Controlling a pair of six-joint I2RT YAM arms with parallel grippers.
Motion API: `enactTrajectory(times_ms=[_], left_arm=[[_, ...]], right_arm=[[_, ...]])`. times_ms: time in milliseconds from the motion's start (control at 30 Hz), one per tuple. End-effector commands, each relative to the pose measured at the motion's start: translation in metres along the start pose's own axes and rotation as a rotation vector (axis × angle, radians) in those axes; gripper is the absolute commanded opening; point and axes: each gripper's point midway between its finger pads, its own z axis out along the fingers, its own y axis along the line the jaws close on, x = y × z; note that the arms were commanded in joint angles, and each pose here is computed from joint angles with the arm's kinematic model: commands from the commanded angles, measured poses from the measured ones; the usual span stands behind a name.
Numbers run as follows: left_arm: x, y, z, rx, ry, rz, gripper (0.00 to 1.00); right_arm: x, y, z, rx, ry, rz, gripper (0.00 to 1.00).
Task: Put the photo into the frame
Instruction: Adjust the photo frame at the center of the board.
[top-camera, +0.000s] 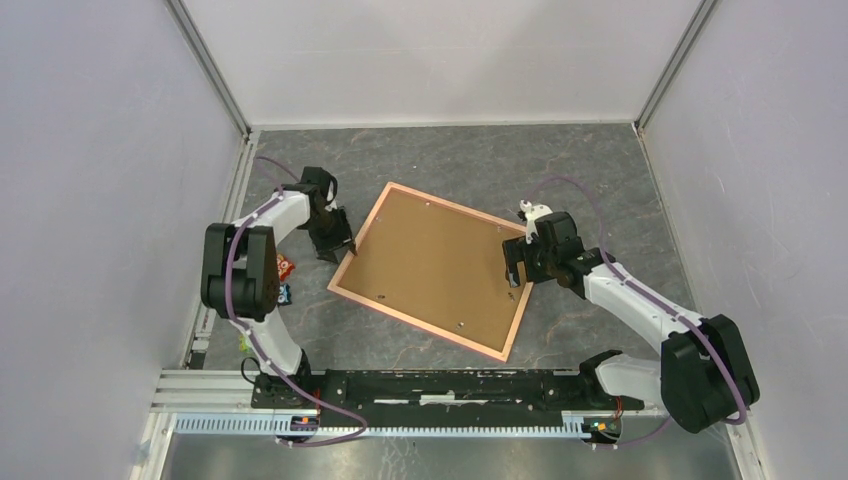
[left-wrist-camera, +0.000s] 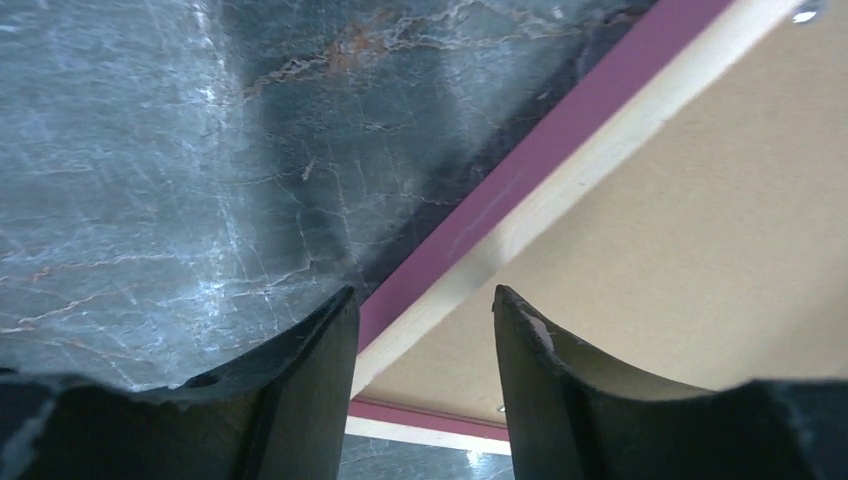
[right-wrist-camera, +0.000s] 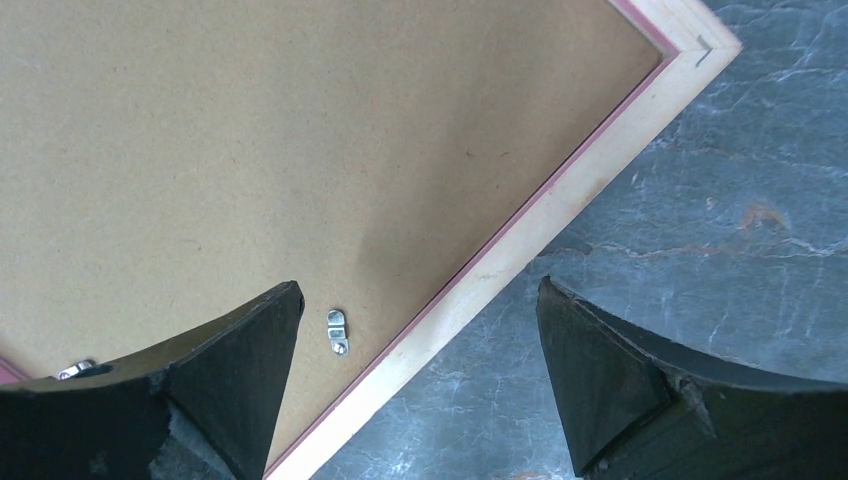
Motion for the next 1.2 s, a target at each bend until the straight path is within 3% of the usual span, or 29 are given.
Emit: enactTrajectory(times_ms=[0,300,467,667,833,1167], left_arm=[[0.002,-0.006,0.005,0.007,0.019,-0.019,0.57],[0.035,0.020,0.007,-0.089,0.047,-0.008,0.19],[0.051,0.027,0.002,-0.091,0.048,-0.033,0.04],[0.053,0.032,-0.002,-0.103,0.046,0.014,0.02],[0.057,0.033,-0.004,-0.092,0.081,0.100,0.02],[0.067,0.020,-0.015,-0.053,0.024,0.245,0.02]], right_arm=[[0.001,0.007,-0.001,-0.037,-0.021,0.011,0.93],[0.000,0.011,0.005,-0.055,-0.004,0.015,0.91],[-0.003,0.008,0.003,-0.038,-0.014,0.010,0.91],[-0.009,-0.013,0.005,0.066,-0.024,0.019,0.92],[-0.042,-0.021,0.010,0.078,-0.052,0.033,0.92],[-0.102,-0.029,0.038,0.086,-0.079,-0.001,0.89]])
